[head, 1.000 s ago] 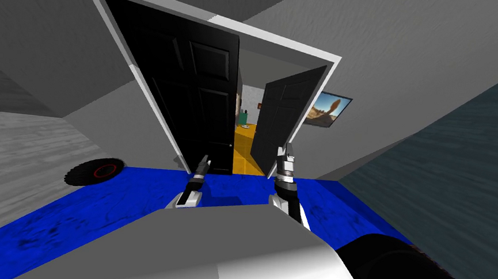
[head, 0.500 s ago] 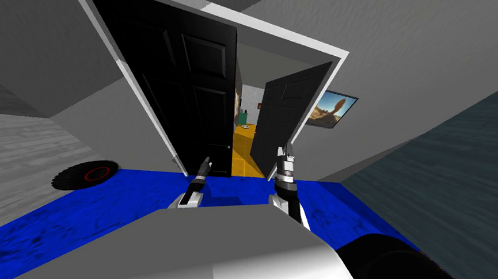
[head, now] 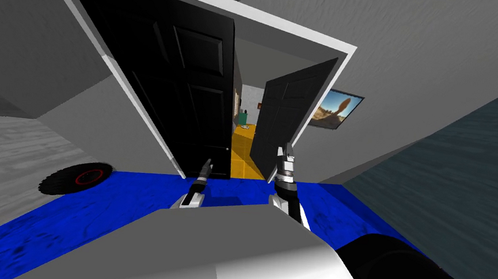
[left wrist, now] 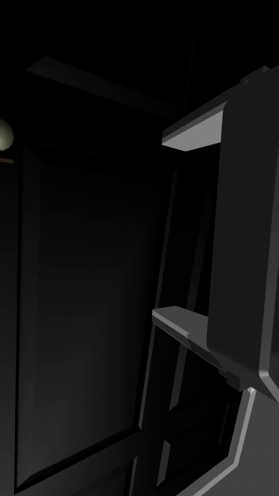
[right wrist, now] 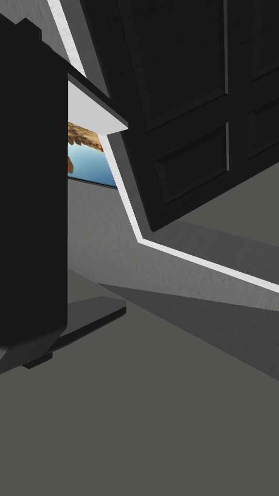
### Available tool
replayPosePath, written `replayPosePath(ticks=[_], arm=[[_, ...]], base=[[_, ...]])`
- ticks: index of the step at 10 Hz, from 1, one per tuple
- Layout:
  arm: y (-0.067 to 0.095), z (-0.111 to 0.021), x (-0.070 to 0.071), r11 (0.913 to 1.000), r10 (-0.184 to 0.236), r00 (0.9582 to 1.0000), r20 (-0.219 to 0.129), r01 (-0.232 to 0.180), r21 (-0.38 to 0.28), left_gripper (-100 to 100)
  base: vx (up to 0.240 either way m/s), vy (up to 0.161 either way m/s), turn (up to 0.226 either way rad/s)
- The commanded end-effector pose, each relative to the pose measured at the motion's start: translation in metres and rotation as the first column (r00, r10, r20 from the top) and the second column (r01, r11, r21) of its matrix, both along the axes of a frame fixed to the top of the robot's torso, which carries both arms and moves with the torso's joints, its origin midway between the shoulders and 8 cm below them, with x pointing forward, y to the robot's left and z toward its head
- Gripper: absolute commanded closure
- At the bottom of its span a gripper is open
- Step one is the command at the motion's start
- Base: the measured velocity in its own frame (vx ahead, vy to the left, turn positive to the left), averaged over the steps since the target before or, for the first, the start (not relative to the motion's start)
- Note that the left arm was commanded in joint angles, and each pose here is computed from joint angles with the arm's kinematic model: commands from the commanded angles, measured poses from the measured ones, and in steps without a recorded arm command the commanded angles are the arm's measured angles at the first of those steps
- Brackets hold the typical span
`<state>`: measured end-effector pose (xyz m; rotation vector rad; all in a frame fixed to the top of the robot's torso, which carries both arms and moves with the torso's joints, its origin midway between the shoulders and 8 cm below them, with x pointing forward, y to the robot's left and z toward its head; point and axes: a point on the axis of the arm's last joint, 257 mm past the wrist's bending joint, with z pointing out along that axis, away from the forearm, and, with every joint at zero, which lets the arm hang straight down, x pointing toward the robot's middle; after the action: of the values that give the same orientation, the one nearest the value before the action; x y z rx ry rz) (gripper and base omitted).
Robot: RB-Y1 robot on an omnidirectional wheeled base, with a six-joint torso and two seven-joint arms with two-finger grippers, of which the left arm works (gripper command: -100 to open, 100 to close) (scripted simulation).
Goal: Push the door open
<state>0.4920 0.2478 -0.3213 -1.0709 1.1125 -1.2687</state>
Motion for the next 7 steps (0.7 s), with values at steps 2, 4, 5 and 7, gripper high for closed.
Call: replayPosePath(ticks=[2,4,5,7], arm=[[-0.003,-0.013,0.002,1.0,-0.003,0.9997,-0.026,0.003,-0.001,-100],[-0.007,-0.022,0.002,1.0,-0.006,0.9989,-0.046,0.006,-0.003,-100],[-0.009,-0.027,0.002,1.0,-0.007,0.9984,-0.055,0.007,-0.004,-100],[-0.012,-0.034,0.002,0.9999,-0.01,0.9973,-0.072,0.01,-0.006,-100]], base=[[0.075,-0.016,0.001],[0.127,-0.035,0.0],[0.089,-0.018,0.001],[0.091,-0.023,-0.001]])
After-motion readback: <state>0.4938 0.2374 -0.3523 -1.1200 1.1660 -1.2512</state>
